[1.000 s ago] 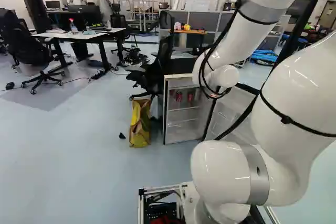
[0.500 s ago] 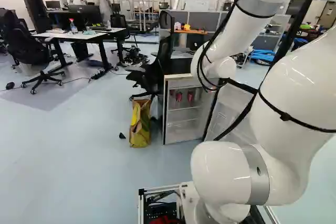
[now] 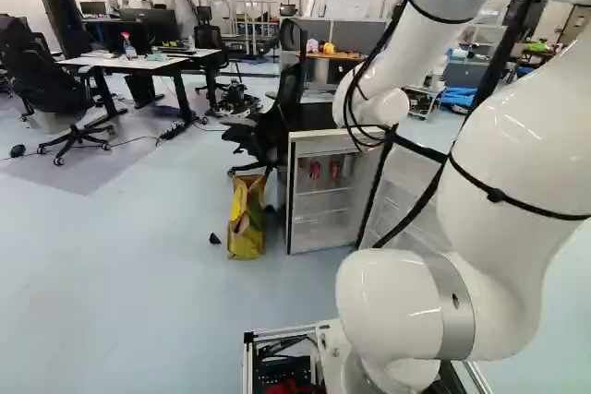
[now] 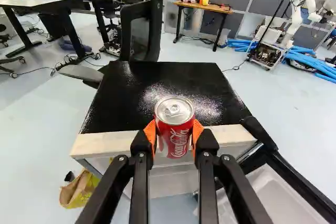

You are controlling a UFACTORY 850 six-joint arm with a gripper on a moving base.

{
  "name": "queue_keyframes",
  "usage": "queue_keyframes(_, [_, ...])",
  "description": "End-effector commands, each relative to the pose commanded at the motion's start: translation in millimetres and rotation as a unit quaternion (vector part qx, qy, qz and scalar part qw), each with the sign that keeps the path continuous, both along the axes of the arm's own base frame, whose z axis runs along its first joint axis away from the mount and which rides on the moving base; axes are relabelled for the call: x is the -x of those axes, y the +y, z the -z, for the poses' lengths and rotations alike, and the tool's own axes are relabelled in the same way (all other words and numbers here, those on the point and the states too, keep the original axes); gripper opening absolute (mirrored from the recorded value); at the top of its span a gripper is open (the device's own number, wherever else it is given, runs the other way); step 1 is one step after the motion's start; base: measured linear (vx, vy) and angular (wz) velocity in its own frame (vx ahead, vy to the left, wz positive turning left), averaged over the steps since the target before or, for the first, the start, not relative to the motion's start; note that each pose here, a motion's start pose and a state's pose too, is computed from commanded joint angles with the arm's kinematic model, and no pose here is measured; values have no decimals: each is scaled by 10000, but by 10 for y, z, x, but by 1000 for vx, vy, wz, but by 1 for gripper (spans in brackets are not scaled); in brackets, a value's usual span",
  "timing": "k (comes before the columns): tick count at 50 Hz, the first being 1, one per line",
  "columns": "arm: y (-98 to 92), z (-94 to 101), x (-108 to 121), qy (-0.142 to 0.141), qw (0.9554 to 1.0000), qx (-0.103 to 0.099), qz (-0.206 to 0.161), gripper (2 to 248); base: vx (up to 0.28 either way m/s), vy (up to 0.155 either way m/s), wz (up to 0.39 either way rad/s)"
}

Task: Grab a drink from the fridge

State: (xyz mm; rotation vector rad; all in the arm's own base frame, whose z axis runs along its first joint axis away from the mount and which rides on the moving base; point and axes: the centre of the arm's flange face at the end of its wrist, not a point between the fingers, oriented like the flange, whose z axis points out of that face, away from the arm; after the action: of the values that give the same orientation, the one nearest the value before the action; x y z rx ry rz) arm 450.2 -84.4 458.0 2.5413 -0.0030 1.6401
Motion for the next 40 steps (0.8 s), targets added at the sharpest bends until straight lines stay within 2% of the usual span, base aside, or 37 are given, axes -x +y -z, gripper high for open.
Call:
queue_keyframes(18, [14,4,-255,6,10000,1,-66,90,0,0,0])
queue_keyframes(40, [41,49,-535,212,9997,-6,-127,90,0,0,0])
